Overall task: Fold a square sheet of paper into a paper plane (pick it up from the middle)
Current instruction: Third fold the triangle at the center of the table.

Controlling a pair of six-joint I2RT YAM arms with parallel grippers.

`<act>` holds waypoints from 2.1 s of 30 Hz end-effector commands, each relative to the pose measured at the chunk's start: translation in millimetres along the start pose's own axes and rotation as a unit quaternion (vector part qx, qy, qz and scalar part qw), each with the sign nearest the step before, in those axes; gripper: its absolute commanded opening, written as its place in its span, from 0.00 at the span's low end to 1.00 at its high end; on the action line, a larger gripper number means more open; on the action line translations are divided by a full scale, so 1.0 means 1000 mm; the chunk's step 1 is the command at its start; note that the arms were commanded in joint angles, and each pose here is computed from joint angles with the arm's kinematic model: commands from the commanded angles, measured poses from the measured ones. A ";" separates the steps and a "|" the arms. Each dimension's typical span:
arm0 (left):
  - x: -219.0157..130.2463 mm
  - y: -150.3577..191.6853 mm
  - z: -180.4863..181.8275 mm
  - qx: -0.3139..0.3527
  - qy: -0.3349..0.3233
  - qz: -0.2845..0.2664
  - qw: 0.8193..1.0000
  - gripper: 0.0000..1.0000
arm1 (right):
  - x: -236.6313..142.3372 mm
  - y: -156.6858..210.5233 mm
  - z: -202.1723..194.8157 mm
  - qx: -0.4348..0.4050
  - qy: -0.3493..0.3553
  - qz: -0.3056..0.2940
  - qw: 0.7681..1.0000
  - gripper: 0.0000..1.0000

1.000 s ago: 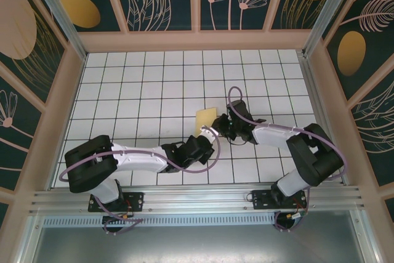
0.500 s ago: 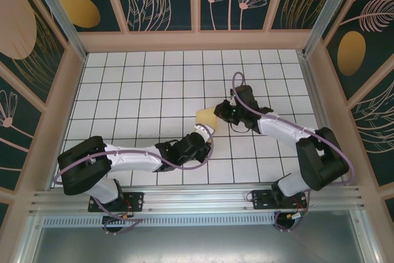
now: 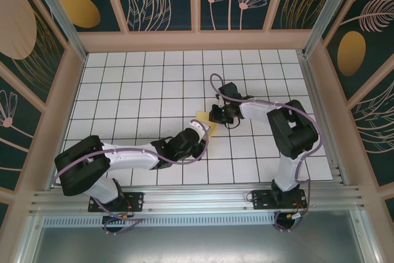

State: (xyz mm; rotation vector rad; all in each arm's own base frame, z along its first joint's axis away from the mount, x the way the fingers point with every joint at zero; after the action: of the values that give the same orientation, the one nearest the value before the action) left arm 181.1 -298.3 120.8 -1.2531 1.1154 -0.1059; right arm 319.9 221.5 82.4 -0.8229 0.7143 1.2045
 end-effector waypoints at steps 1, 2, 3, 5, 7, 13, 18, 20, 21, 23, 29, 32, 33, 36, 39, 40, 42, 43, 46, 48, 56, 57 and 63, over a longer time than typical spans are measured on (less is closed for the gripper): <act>-0.003 -0.008 0.001 -0.026 0.027 -0.019 0.999 0.00 | 0.005 -0.001 -0.003 -0.032 0.022 0.021 0.999 0.10; -0.003 -0.009 0.002 -0.030 0.033 -0.017 0.999 0.00 | 0.007 -0.001 -0.004 -0.035 0.027 0.024 0.999 0.10; -0.001 -0.009 0.002 -0.033 0.039 -0.015 0.999 0.00 | 0.008 0.000 -0.005 -0.038 0.032 0.025 0.998 0.10; 0.001 -0.009 0.004 -0.040 0.045 -0.009 0.998 0.00 | 0.010 0.001 -0.006 -0.047 0.036 0.031 0.998 0.10; 0.003 -0.009 0.007 -0.049 0.047 -0.008 0.998 0.00 | 0.012 0.002 -0.007 -0.052 0.038 0.033 0.997 0.10; 0.006 -0.012 0.016 -0.063 0.058 -0.008 0.996 0.00 | 0.013 0.004 -0.007 -0.065 0.037 0.040 0.996 0.10; 0.012 -0.009 0.027 -0.073 0.063 0.004 0.995 0.00 | 0.014 0.004 -0.005 -0.078 0.034 0.044 0.995 0.10; 0.015 -0.008 0.031 -0.078 0.068 0.007 0.995 0.00 | 0.014 0.004 -0.004 -0.082 0.034 0.045 0.995 0.10; 0.015 -0.009 0.032 -0.078 0.069 0.007 0.995 0.00 | 0.015 0.005 -0.005 -0.083 0.036 0.047 0.995 0.10; 0.017 -0.009 0.037 -0.077 0.066 0.008 0.995 0.00 | 0.016 0.005 -0.004 -0.085 0.036 0.049 0.994 0.10; 0.025 -0.010 0.048 -0.075 0.064 0.016 0.995 0.00 | 0.018 0.006 -0.004 -0.086 0.037 0.052 0.994 0.10; 0.028 -0.008 0.053 -0.073 0.057 0.022 0.995 0.00 | 0.019 0.007 -0.005 -0.084 0.038 0.053 0.994 0.10; 0.029 -0.008 0.056 -0.072 0.054 0.023 0.996 0.00 | 0.019 0.007 -0.004 -0.085 0.038 0.053 0.994 0.10; 0.031 -0.006 0.058 -0.072 0.054 0.028 0.996 0.00 | 0.019 0.007 -0.004 -0.083 0.038 0.053 0.994 0.10; 0.032 -0.004 0.059 -0.074 0.052 0.029 0.995 0.00 | 0.019 0.007 -0.004 -0.081 0.038 0.052 0.995 0.10; 0.032 -0.002 0.059 -0.075 0.055 0.031 0.995 0.00 | 0.019 0.006 -0.003 -0.080 0.038 0.051 0.995 0.10; 0.033 0.000 0.059 -0.077 0.052 0.034 0.995 0.00 | 0.018 0.006 -0.003 -0.078 0.039 0.049 0.995 0.10; 0.033 0.001 0.059 -0.078 0.052 0.034 0.995 0.00 | 0.018 0.005 -0.003 -0.078 0.039 0.048 0.995 0.10; 0.033 0.005 0.059 -0.082 0.056 0.037 0.994 0.00 | 0.017 0.004 -0.001 -0.077 0.038 0.046 0.995 0.10; 0.033 0.007 0.060 -0.083 0.051 0.040 0.994 0.00 | 0.016 0.003 0.000 -0.077 0.037 0.043 0.995 0.11; 0.036 0.011 0.065 -0.079 0.029 0.043 0.995 0.00 | 0.016 0.002 0.001 -0.074 0.037 0.042 0.996 0.11; 0.037 0.012 0.065 -0.078 0.028 0.046 0.996 0.00 | 0.016 0.002 0.001 -0.073 0.036 0.042 0.996 0.11; 0.040 0.015 0.066 -0.076 0.025 0.050 0.996 0.00 | 0.019 0.008 0.007 -0.079 0.033 0.046 0.995 0.11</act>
State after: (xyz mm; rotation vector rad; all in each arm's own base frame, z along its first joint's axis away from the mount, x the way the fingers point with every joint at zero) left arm 236.4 -271.3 76.4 -1.3374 1.2736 0.0413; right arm 322.2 235.9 79.0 -0.9778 0.6612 1.3188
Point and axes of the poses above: each hand's point on the last joint's axis, 136 mm out from that joint toward the fingers, its own x axis out along the fingers, its own z axis along the line the jaws close on, y = z × x, the point moved 7 cm from there along -x, back along the fingers, and after that the axes turned 8 degrees about x, right-handed, at the moved point
